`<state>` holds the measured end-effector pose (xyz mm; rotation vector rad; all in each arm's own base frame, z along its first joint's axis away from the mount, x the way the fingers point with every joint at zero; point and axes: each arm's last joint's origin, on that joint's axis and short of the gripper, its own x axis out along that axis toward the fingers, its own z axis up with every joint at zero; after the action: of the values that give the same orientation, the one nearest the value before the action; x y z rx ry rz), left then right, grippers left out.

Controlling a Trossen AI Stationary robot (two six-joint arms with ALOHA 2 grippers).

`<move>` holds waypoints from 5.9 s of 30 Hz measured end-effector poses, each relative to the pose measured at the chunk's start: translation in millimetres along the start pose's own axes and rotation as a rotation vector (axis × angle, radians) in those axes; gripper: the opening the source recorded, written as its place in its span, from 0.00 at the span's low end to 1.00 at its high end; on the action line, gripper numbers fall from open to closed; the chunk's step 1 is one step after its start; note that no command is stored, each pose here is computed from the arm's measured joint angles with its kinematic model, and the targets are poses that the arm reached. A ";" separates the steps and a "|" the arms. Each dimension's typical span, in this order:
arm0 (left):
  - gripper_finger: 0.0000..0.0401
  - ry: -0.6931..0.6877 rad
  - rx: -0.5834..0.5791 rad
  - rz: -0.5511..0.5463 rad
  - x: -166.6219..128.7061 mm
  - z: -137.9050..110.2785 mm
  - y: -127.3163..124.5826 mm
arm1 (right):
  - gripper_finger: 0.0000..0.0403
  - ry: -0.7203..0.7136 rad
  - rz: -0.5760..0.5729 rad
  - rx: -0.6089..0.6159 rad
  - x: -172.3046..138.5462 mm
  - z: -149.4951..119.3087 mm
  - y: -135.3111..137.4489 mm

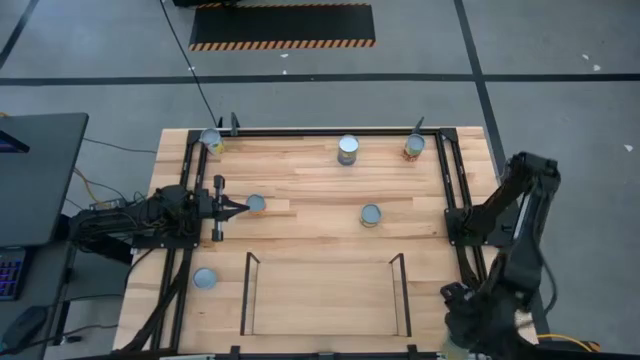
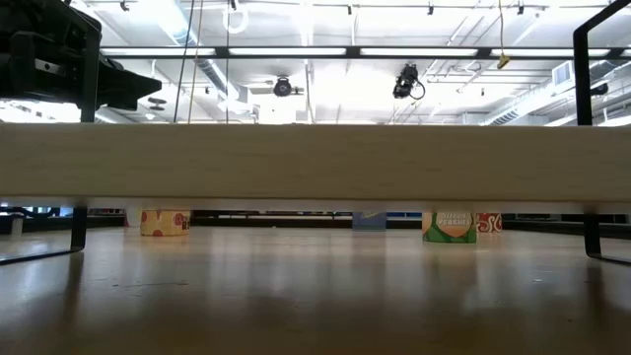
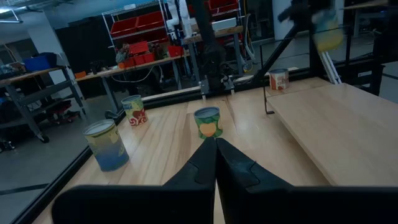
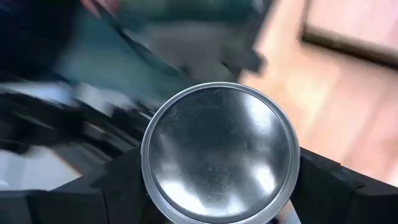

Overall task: Pick and place cans onto a shelf
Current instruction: Put the canned carrots on the shelf, then put the canned peas on the shelf

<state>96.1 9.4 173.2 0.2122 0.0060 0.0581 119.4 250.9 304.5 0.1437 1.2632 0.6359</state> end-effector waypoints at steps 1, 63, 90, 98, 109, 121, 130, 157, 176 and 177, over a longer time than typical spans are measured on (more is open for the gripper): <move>0.03 0.000 0.000 0.000 0.0 0.1 0.0 | 0.80 -0.053 0.046 0.000 -10.3 3.1 0.8; 0.03 -0.007 0.000 0.001 0.0 0.8 0.2 | 0.89 0.177 -0.355 -0.158 8.1 123.4 -183.6; 0.03 -0.006 0.000 0.001 0.0 0.7 0.1 | 0.89 0.154 -0.224 -0.121 -12.2 133.5 -165.0; 0.03 -0.007 0.000 0.001 0.0 0.8 0.1 | 0.89 0.052 -0.404 -0.159 -55.6 141.1 -150.2; 0.03 -0.007 0.000 0.001 0.0 0.6 0.1 | 0.92 -0.414 -0.830 0.144 -136.4 85.6 -182.0; 0.03 -0.007 0.000 0.001 0.0 0.8 0.1 | 0.98 -0.660 -1.096 0.683 -155.7 91.0 -341.8; 0.03 -0.007 0.000 0.001 0.0 0.7 0.1 | 0.98 -0.524 -1.148 1.004 -158.2 106.2 -434.1; 0.03 -0.007 0.000 0.001 0.0 0.7 0.1 | 0.96 -0.667 -1.183 1.525 -110.5 90.3 -493.0; 0.03 -0.007 0.000 0.002 0.0 0.7 0.1 | 0.80 -0.656 -1.070 1.563 -108.5 90.3 -492.5; 0.03 -0.007 0.000 0.001 0.0 0.8 0.1 | 0.80 -0.653 -1.067 1.556 -108.4 91.2 -491.1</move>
<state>96.1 9.4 174.0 0.2129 -0.0012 0.0586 365.7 -186.7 209.4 0.7974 0.7393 -1.3142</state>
